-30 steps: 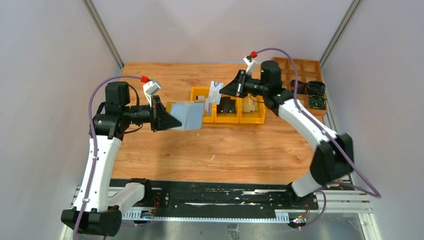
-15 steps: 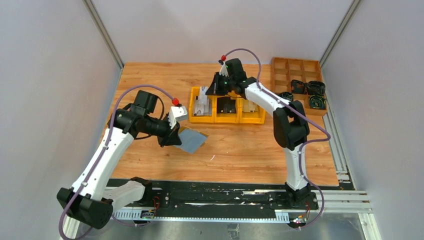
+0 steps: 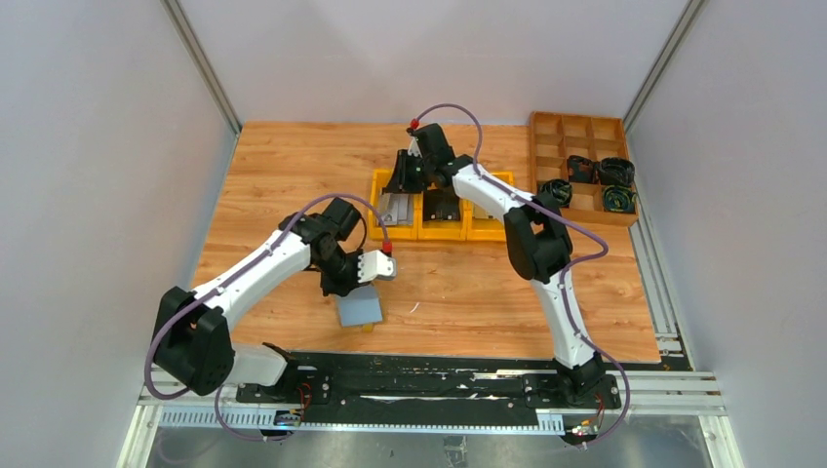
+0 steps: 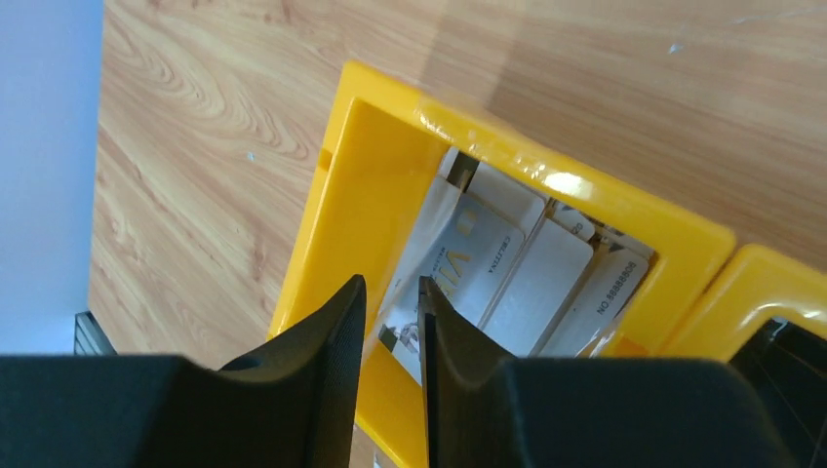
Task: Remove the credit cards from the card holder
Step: Place the credit card in the storage box, then close the card holder at the center of the board.
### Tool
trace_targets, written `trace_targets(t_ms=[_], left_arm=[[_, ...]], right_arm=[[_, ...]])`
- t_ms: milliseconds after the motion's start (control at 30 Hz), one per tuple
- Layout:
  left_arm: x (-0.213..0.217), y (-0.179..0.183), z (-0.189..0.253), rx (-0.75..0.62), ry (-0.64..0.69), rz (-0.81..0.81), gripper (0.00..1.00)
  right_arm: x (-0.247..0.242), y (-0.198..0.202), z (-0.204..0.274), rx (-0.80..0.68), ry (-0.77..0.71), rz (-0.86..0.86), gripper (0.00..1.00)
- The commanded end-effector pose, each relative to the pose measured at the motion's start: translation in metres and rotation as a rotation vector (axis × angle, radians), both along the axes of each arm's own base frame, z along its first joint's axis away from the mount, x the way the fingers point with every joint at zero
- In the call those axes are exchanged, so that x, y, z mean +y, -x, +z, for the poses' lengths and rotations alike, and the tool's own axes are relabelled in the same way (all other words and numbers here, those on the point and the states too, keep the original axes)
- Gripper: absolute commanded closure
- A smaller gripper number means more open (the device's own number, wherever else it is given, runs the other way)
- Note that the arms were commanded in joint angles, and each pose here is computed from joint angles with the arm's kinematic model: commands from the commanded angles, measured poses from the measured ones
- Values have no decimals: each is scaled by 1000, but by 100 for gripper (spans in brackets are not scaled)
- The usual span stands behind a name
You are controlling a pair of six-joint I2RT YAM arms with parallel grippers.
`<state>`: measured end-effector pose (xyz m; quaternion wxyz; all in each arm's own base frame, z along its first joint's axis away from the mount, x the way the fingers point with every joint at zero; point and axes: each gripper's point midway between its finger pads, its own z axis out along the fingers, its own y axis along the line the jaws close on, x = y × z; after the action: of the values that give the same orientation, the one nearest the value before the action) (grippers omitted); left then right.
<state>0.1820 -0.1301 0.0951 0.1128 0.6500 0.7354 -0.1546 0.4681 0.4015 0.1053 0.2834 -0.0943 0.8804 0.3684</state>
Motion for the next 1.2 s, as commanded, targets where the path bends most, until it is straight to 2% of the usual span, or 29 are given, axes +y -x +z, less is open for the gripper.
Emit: trace_targets(t_ms=[0,67,167,200,267,367,600,867,967,1167], left_arm=[[9,-49,-17,-268,-142,-80,100],[5,-69,-22,-384,-174,-87,99],[2,-82,-26,-493,-216,-108,87],[0,-81,-26,-498,-212,-114,84],[-9,-78,-21,-488,-169,-97,67],[-18,-64,-14,-440,-114,-88,53],[-12,-10,-25,-362,-74,-183,48],[-4,52,-41,-137,-48,-282,44],[0,56,-54,-105,-76,-334,44],[-2,23,-72,-169,-169,-290,48]], right_arm=[[0,-5,32,-102,1,-29,62],[-4,-3,49,-140,-4,-28,53],[-12,2,81,-206,-22,-32,43],[-15,7,98,-237,-33,-29,40],[-23,15,112,-265,-30,-25,36],[-39,29,130,-299,-26,-22,34],[-87,75,147,-323,-11,-44,30],[-138,115,123,-277,55,-106,26],[-152,125,120,-267,56,-131,26],[-193,140,107,-276,115,-227,25]])
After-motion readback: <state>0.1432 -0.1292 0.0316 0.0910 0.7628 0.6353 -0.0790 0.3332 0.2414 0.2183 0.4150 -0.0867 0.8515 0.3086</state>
